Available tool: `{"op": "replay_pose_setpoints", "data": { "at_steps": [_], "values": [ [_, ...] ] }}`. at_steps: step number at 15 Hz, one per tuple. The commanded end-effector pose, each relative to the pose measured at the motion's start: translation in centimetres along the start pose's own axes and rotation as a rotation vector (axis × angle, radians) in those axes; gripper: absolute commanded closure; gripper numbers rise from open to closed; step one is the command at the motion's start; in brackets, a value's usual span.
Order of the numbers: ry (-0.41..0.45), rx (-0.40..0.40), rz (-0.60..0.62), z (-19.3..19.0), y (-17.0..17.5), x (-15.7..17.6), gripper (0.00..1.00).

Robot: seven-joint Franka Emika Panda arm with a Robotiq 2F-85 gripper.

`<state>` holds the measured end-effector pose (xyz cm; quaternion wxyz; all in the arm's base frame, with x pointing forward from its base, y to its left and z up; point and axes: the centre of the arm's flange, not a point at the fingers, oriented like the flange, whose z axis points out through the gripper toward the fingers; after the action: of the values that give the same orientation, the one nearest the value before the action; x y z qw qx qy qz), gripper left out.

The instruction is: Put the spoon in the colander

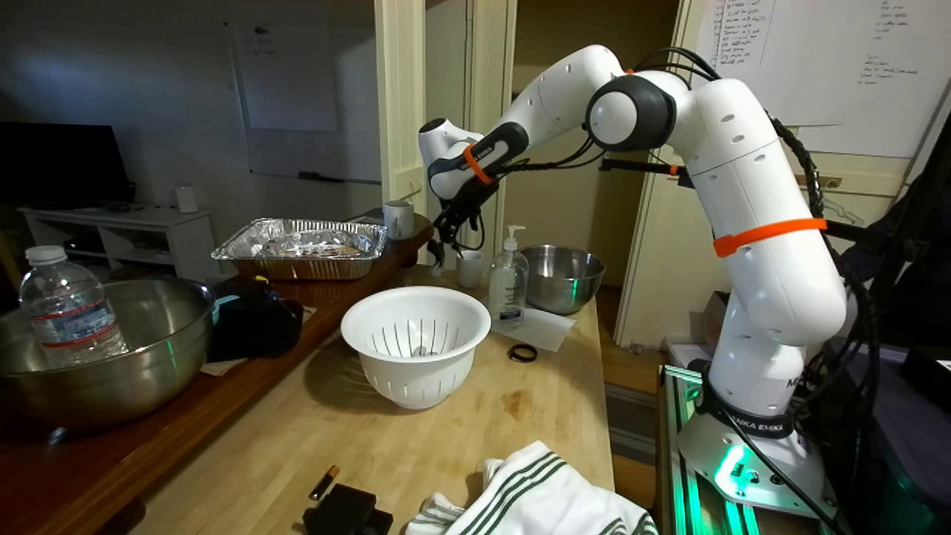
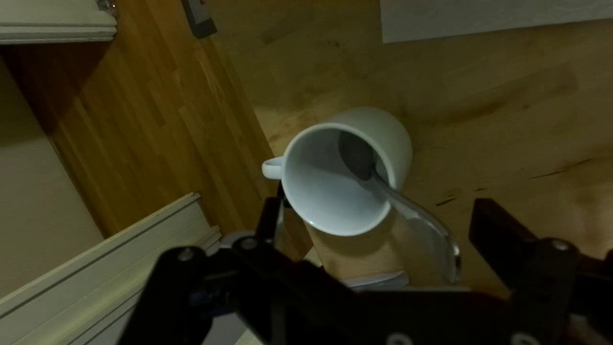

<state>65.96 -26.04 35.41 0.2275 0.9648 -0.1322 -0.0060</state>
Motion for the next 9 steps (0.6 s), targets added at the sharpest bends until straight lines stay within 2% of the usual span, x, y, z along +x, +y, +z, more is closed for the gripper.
{"op": "replay_pose_setpoints", "data": {
  "at_steps": [1,9],
  "values": [
    [0.001,0.003,-0.028,0.41,0.83,1.55,0.00],
    [-0.019,-0.004,-0.063,0.68,1.69,1.82,0.00]
  ]
}}
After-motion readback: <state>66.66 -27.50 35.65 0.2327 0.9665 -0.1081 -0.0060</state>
